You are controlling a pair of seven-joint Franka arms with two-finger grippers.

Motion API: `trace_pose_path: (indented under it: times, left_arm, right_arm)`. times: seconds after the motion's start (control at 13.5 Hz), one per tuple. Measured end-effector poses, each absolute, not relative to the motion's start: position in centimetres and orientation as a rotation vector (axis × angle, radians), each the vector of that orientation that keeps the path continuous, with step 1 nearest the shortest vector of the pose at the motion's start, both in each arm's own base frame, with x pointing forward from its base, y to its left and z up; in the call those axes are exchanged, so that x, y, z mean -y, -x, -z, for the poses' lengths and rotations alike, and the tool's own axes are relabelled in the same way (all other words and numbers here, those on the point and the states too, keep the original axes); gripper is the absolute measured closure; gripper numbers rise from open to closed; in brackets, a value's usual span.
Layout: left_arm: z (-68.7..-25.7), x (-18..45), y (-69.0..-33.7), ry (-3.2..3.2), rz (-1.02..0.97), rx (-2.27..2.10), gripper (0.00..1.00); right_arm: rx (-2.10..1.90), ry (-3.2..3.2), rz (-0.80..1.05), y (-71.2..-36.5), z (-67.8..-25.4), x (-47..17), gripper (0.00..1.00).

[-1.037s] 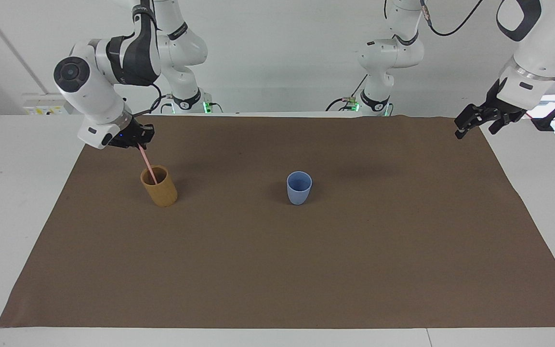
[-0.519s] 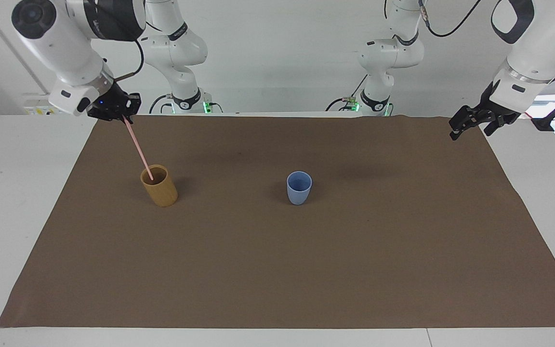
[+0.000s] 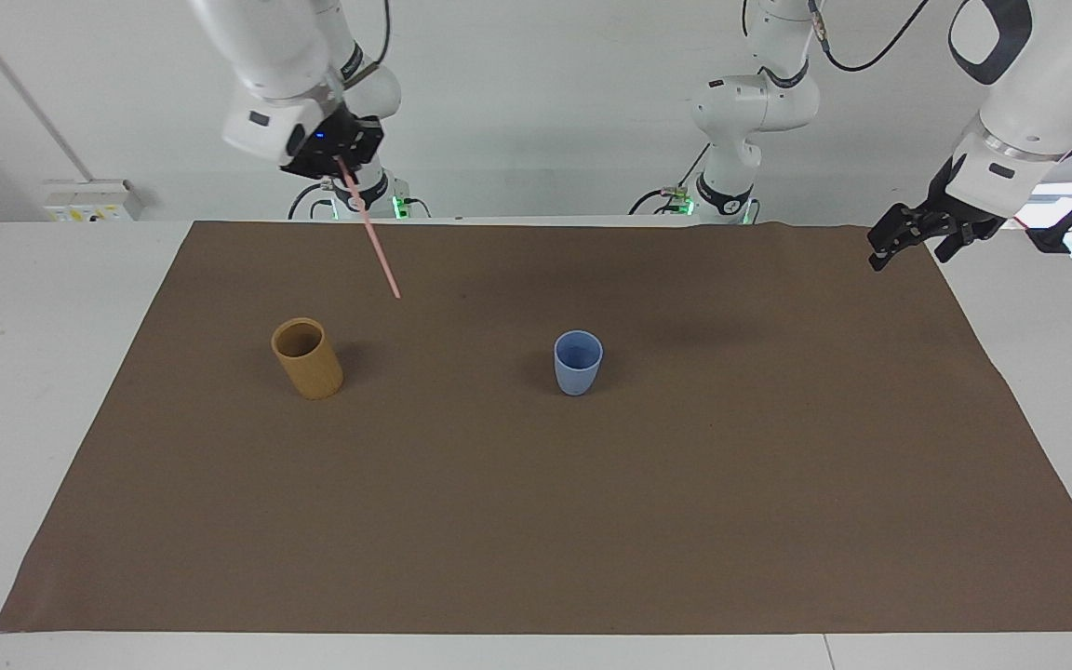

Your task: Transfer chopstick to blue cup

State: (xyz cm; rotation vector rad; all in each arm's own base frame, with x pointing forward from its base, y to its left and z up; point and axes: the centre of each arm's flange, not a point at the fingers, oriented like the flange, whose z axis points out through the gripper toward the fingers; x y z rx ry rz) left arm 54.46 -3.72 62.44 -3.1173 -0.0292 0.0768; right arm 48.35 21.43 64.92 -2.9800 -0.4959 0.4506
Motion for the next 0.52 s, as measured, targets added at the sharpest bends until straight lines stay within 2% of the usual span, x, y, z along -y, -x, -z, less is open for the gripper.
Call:
trace_pose_path:
  times: [0.3, 0.52]
  left_arm:
    - [-62.4, 3.7, -54.5, 3.117, -0.077, 0.029, 0.00]
    - [-62.4, 3.7, -54.5, 3.117, -0.077, 0.029, 0.00]
  right_arm:
    - [0.244, 2.858, -0.358, -48.2, -63.5, -31.1, 0.92]
    - [0.213, 2.870, -0.392, -47.8, -59.1, -36.8, 0.92]
